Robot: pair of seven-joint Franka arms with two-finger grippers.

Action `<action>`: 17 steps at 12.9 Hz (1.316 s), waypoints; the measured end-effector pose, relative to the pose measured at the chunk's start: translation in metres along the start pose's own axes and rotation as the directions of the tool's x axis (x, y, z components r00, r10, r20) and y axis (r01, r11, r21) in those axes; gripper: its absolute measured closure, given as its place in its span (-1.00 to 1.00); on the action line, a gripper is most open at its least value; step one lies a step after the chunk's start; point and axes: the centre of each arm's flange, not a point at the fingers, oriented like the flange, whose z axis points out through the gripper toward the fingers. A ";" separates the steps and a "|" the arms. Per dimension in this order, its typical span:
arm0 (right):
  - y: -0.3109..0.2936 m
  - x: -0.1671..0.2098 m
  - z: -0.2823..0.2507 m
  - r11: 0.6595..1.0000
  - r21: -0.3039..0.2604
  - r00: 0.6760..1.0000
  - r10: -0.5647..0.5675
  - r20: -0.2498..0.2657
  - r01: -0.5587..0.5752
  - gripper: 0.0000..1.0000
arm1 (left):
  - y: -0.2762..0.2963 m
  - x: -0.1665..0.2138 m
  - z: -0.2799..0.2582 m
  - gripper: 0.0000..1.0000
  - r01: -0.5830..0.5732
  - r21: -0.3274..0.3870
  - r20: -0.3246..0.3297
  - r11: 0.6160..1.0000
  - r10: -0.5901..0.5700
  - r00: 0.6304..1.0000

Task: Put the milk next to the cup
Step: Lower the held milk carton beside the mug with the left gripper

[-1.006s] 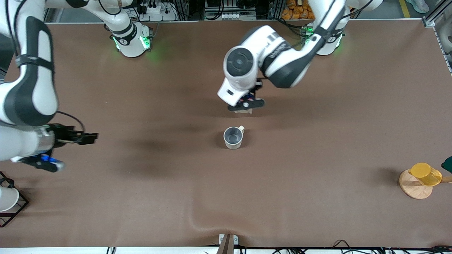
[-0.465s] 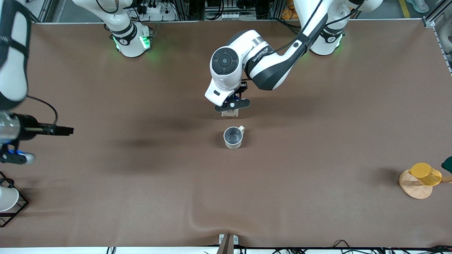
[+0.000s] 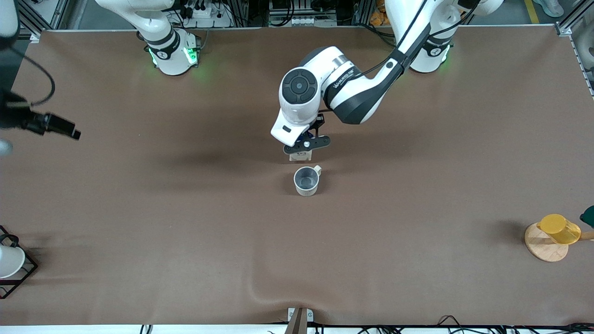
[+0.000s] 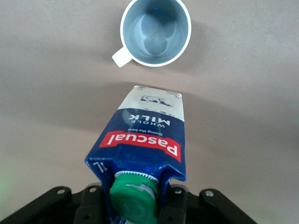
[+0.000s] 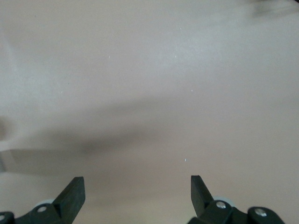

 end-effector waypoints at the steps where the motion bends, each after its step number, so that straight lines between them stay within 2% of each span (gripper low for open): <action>1: 0.001 -0.007 -0.001 1.000 0.001 1.000 0.000 -0.006 0.000 -1.00 | -0.001 0.004 0.002 0.39 0.006 0.003 -0.003 1.000 -0.006 1.000; 3: 0.004 -0.005 -0.003 1.000 -0.012 0.999 0.001 -0.042 -0.001 -1.00 | -0.007 0.015 0.002 0.39 0.026 0.005 -0.015 1.000 -0.026 1.000; 6: 0.006 0.004 -0.020 1.000 -0.022 0.994 0.002 -0.107 -0.004 -1.00 | -0.009 0.020 0.003 0.39 0.012 0.042 -0.075 0.999 -0.008 0.997; 10: 0.007 0.016 -0.048 0.998 -0.062 0.986 -0.005 -0.167 -0.006 -1.00 | 0.000 0.012 0.020 0.39 -0.012 0.065 -0.077 0.998 0.017 0.997; 13: 0.005 0.024 -0.051 0.997 -0.080 0.985 -0.011 -0.173 -0.002 -1.00 | 0.000 0.015 0.026 0.39 -0.008 0.069 -0.074 0.998 0.013 0.997; 16: 0.001 0.031 -0.051 0.996 -0.088 0.994 -0.005 -0.107 -0.005 -1.00 | 0.000 0.016 0.026 0.39 -0.006 0.069 -0.074 0.998 0.011 0.997; 17: 0.000 0.033 -0.052 0.996 -0.089 0.995 -0.001 -0.100 -0.008 -1.00 | -0.001 0.018 0.025 0.27 -0.004 0.068 -0.076 0.998 0.009 0.997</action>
